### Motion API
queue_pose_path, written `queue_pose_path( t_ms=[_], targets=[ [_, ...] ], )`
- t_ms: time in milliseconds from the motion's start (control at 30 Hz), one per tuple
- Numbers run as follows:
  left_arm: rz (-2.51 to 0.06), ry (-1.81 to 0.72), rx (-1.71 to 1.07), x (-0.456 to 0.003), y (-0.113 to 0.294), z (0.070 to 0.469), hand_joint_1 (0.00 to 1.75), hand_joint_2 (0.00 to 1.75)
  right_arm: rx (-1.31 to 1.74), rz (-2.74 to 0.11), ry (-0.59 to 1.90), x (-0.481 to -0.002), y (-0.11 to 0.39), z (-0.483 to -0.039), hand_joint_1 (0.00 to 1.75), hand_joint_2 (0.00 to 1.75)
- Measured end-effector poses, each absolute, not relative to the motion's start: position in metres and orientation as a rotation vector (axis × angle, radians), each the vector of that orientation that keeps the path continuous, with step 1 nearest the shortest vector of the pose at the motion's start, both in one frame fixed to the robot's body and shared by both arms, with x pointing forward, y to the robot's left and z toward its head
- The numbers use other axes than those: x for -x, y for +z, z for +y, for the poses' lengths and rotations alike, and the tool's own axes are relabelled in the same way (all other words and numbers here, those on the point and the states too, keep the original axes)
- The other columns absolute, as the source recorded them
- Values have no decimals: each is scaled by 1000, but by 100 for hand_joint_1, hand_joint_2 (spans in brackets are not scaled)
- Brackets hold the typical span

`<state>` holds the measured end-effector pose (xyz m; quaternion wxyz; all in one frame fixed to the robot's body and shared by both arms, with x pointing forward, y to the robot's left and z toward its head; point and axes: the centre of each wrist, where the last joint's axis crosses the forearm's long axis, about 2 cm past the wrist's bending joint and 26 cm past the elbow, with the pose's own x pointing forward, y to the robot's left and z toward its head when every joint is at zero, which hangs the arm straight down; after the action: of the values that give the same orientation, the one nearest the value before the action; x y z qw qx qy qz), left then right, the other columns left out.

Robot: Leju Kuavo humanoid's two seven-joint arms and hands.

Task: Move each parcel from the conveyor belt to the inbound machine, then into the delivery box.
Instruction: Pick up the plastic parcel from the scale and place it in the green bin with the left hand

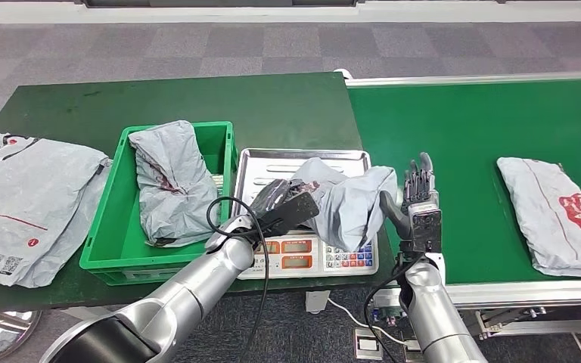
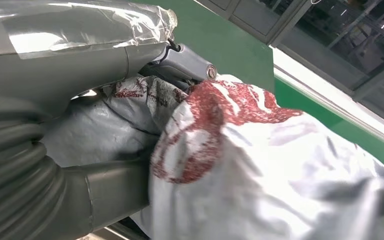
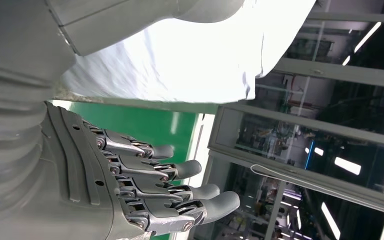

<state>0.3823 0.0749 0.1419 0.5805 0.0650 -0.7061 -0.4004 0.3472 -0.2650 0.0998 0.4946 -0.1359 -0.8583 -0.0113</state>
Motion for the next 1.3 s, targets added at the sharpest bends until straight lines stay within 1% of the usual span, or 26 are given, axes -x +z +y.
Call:
queue_pose_path(
  t_ms=[67,167,233,433,467,533,600,667,767,867,1033,1167,1300],
  targets=[
    [-1701,-872,-125,-381,141,75,175,175,325,-2081,-26,-348,100,-265,0,175],
    [-1947,-620,-36,-378,142,76,175,175,315,-2080,-21,-349,100,-265,0,175],
    [-2061,-525,-10,-379,145,77,175,175,313,-2080,-19,-351,101,-265,0,175],
    [-2119,-422,-22,-379,151,79,175,175,323,-2079,-22,-355,103,-265,0,175],
    [-2146,-409,-63,-378,153,81,175,175,328,-2077,-26,-355,103,-265,0,175],
    [-2243,-328,-235,-379,165,90,175,175,341,-2072,-35,-355,102,-265,0,175],
    [-2322,-170,-434,-384,185,109,175,175,349,-2066,-39,-353,100,-265,0,175],
    [-2363,-68,-563,-389,201,129,175,175,354,-2062,-40,-352,99,-265,0,175],
    [-2426,-89,-797,-392,218,162,175,175,365,-2058,-41,-351,97,-267,0,175],
    [-2405,-115,-996,-395,224,195,175,175,372,-2048,-38,-348,94,-269,0,175],
    [-2338,-48,-1116,-393,221,228,175,175,376,-2037,-41,-344,90,-272,0,175],
    [-2317,-29,-1152,-392,219,238,175,175,377,-2037,-40,-344,90,-272,0,175],
    [-2292,-69,-1198,-391,216,245,175,175,377,-2036,-40,-344,90,-272,0,175]
  ],
)
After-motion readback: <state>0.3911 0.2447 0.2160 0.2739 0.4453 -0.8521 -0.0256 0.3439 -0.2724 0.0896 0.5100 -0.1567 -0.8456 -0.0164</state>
